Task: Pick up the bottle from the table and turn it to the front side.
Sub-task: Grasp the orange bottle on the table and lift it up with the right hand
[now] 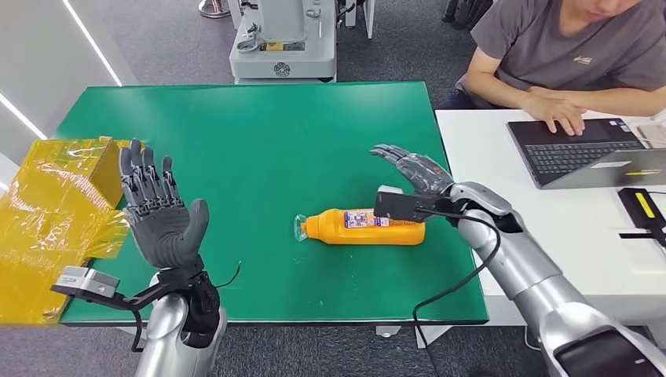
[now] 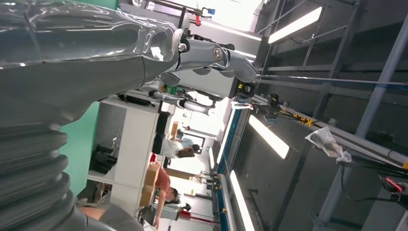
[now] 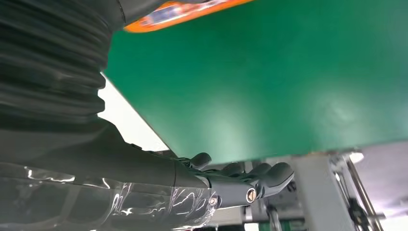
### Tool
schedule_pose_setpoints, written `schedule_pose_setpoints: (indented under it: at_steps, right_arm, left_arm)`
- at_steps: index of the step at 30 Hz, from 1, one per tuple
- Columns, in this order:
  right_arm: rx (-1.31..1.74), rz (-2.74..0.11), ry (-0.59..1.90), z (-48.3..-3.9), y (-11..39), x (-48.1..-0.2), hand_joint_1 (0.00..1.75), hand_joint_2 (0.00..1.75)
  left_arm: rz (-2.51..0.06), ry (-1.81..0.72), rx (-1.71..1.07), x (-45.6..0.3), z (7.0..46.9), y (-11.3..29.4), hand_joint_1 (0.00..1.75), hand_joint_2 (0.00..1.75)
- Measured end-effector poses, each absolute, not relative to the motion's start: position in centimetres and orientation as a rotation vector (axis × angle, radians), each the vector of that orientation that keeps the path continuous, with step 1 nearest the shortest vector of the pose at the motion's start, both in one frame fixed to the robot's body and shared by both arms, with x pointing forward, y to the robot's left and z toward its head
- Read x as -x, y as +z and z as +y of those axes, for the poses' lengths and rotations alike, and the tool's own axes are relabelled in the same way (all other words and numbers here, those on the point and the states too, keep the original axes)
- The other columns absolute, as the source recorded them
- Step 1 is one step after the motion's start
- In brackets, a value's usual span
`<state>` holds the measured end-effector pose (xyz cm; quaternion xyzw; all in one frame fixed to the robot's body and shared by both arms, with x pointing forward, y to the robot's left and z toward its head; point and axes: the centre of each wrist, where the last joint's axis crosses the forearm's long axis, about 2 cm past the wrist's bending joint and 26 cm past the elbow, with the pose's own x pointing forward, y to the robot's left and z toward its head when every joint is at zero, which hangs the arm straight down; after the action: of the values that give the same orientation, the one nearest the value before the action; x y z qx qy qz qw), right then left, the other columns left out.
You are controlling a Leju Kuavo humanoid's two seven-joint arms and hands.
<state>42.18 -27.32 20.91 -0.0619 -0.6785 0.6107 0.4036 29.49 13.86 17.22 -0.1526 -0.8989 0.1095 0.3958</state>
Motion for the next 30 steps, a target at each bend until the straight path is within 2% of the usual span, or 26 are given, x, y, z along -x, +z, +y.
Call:
schedule_pose_setpoints:
  at_steps: [5,11,23,30]
  right_arm:
    - [0.088,-1.585,1.547,-30.1,20.7,-42.9,0.00,1.75]
    - [0.057,-1.484,1.526,-31.5,18.7,-42.3,0.00,1.75]
    - [0.081,-1.370,1.530,-31.9,14.4,-40.6,0.00,1.75]
    - [0.143,-1.380,1.541,-31.4,13.5,-40.4,0.00,1.75]
  left_arm:
    - [-2.282,0.264,0.395,-29.6,13.8,17.4,0.00,1.75]
    - [-2.279,0.233,0.400,-29.4,13.6,17.3,0.00,1.75]
    - [-2.272,0.225,0.396,-29.0,13.7,17.5,0.00,1.75]
    - [-2.273,0.228,0.392,-28.6,13.8,17.4,0.00,1.75]
